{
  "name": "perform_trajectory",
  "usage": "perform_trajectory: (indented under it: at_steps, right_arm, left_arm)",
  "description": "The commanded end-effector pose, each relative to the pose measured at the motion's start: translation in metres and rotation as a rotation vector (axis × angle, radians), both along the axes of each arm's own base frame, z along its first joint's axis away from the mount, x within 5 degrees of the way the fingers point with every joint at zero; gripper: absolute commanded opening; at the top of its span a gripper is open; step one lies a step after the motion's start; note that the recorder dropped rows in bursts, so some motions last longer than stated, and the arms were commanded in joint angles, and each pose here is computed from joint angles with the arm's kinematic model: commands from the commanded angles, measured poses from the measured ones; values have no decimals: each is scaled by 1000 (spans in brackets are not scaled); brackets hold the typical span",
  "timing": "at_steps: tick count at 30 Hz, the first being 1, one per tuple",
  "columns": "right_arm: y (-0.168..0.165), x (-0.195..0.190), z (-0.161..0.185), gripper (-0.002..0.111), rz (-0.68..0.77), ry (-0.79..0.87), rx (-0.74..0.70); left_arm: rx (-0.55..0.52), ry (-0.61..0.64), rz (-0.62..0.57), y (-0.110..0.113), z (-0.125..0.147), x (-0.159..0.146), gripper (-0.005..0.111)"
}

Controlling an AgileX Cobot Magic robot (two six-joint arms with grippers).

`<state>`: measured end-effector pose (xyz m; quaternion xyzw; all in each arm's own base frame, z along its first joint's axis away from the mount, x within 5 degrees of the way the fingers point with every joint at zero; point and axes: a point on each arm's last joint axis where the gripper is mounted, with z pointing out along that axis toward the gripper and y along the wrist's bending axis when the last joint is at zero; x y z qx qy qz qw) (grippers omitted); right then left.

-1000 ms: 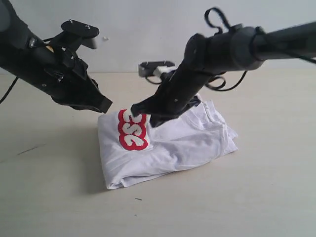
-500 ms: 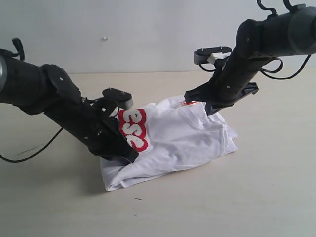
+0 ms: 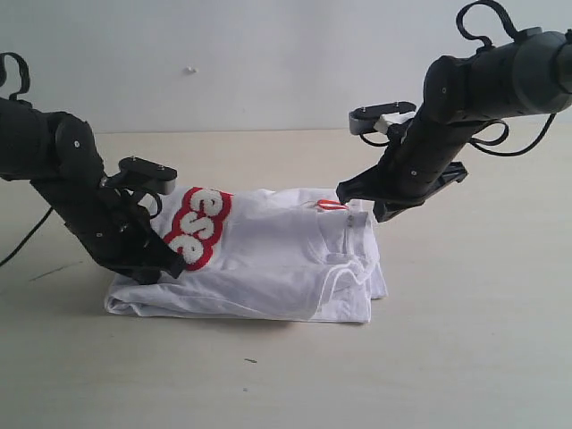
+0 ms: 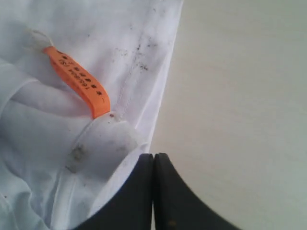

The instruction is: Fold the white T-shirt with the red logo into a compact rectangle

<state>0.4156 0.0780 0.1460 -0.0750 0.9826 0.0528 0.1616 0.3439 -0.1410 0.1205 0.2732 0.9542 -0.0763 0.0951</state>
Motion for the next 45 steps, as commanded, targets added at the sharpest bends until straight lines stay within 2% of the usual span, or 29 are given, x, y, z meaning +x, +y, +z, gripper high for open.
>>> perform_trajectory:
  at_steps: [1, 4, 8, 14, 21, 29, 38, 45]
  right_arm:
    - [1, -1, 9, 0, 12, -20, 21]
    - [3, -1, 9, 0, 13, -17, 51]
    - [5, 0, 9, 0, 10, -22, 71]
    - [5, -2, 14, 0, 36, -19, 59]
    - [4, -5, 53, 0, 32, -139, 76]
    - [-1, -25, 100, 0, 23, -290, 92]
    - [-14, -86, 165, 0, -8, -559, 122]
    - [-27, -158, 215, 0, -21, -773, 160]
  left_arm:
    - [11, 54, -16, 2, 1, -7, 0]
    - [1, 99, -10, 1, 0, -11, 0]
    - [10, 156, -58, -2, -1, -19, 0]
    - [-30, 41, 24, 4, 14, -8, 0]
    - [-117, -147, 57, 10, 66, -4, 0]
    - [-283, -367, 65, 11, 142, -25, 0]
    - [-444, -657, 108, 30, 220, -83, 0]
    - [-556, -945, 131, 60, 271, -161, 0]
